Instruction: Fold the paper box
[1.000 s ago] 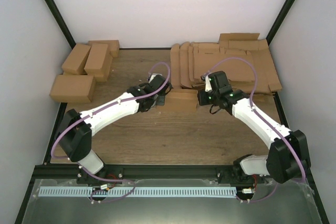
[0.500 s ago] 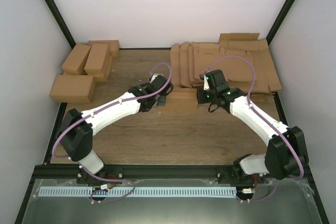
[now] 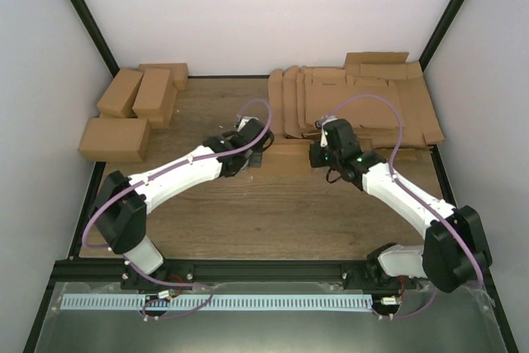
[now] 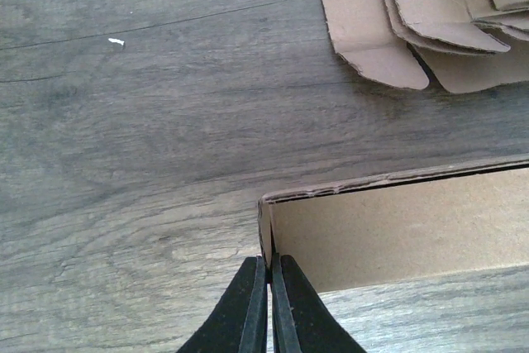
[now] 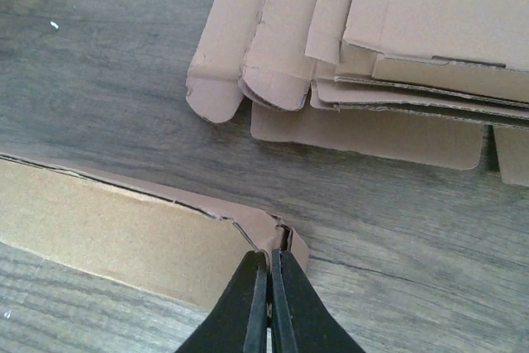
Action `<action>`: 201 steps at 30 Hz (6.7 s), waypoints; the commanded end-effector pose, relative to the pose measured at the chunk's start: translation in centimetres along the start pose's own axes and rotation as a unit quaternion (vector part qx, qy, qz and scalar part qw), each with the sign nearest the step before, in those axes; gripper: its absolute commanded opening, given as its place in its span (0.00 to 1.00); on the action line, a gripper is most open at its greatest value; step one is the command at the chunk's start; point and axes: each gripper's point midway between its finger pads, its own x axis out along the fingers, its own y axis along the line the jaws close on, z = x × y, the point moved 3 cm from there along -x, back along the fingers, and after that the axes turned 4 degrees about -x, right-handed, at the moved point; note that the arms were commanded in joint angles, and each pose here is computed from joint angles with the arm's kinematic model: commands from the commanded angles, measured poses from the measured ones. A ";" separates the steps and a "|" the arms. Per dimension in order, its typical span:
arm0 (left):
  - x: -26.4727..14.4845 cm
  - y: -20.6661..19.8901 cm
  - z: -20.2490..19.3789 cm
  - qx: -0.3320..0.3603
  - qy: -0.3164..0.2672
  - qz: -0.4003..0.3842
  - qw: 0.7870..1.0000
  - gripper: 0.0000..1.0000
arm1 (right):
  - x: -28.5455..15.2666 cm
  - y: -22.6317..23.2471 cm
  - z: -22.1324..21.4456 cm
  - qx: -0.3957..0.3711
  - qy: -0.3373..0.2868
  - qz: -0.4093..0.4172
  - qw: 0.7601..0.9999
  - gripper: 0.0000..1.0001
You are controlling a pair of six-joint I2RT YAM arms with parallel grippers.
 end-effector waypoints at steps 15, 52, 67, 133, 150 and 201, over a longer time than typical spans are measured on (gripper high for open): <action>0.4 -1.5 -0.9 -0.021 0.035 -0.034 0.999 0.16 | 2.2 -0.6 -5.5 0.030 -0.061 -0.025 0.997 0.01; 2.6 1.2 3.0 -0.262 0.083 -0.215 0.937 0.70 | 2.3 -0.1 -5.2 -0.002 -0.058 -0.012 0.998 0.03; 4.5 2.4 -0.8 -0.265 0.106 -0.185 0.940 0.35 | 1.5 -0.1 -4.4 0.005 -0.062 -0.012 0.998 0.15; 3.1 1.7 0.7 -0.212 0.091 -0.169 0.958 0.36 | 2.5 -0.3 5.8 0.213 -0.001 -0.005 0.977 0.36; 2.1 1.3 1.1 -0.200 0.096 -0.184 0.957 0.50 | 3.2 -1.7 2.6 0.186 0.010 -0.031 0.982 0.29; -2.7 -1.5 5.1 -0.173 0.076 -0.366 0.911 0.05 | 5.8 -2.0 -3.1 0.175 0.036 0.074 0.981 0.39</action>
